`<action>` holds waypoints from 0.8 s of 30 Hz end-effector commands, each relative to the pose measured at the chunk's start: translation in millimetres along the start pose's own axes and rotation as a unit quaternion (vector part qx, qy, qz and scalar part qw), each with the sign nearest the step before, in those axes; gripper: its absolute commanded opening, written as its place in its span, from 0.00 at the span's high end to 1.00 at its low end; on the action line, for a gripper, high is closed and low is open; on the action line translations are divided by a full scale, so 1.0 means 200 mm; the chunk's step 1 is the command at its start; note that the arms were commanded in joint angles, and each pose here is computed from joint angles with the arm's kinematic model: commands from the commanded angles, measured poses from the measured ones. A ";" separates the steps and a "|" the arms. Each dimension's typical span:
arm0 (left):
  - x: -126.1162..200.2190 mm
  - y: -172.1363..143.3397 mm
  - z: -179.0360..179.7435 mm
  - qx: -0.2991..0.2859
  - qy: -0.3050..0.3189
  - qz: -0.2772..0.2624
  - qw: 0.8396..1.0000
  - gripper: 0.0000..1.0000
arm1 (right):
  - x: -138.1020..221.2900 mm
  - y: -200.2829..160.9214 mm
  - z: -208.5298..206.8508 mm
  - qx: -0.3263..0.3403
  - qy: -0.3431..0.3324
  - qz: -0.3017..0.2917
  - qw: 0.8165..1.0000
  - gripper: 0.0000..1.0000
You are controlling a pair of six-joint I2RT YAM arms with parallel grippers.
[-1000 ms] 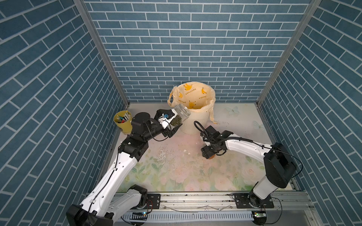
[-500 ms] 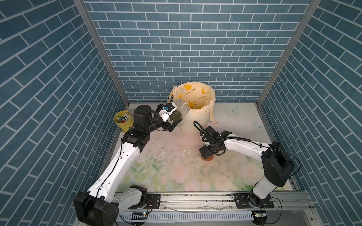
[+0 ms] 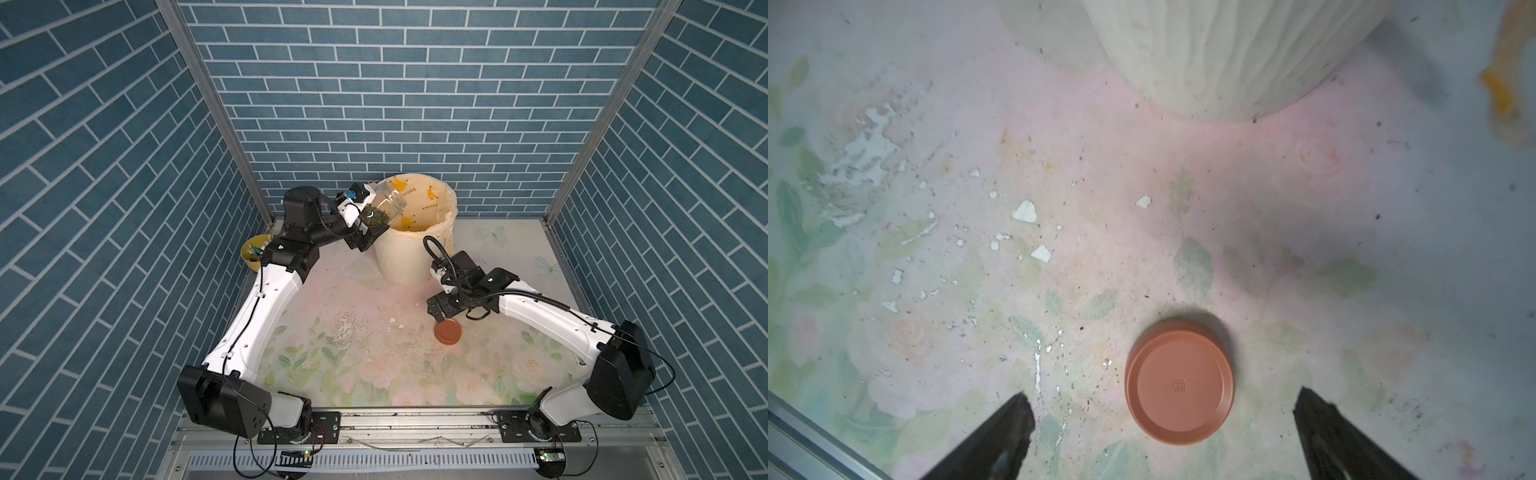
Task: Empty moldy tea leaves from jars
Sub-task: Place the lid at the center of the board, then pour the moldy tea leaves from the jar into the trash bin.
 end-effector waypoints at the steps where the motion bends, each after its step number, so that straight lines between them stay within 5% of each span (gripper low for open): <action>1: 0.01 0.10 0.04 0.006 -0.015 -0.003 1.000 1.00 | 0.22 0.09 -0.04 0.016 0.004 -0.044 0.999 0.02; 8: -0.09 0.11 0.13 0.074 -0.046 0.049 0.995 1.00 | 0.59 0.39 -0.13 0.108 -0.036 -0.166 0.980 0.01; 14: -0.18 0.08 0.18 0.129 -0.072 0.087 0.985 1.00 | 0.78 0.70 -0.13 0.226 -0.052 -0.238 0.943 0.02; 19: -0.23 0.06 0.21 0.165 -0.084 0.099 0.978 1.00 | 0.82 0.85 -0.08 0.364 -0.050 -0.266 0.891 0.02; 24: -0.26 0.06 0.21 0.189 -0.102 0.093 0.972 1.00 | 0.80 0.92 -0.02 0.494 -0.052 -0.305 0.812 0.01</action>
Point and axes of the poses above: each gripper's point midway between its finger pads, its own x axis back along the fingers, its own z axis along the line the jaws close on, y = z × x, the point moved 6 cm from there along x, back along the fingers, and after that the axes turned 3 degrees about -x, right-handed, at the moved point
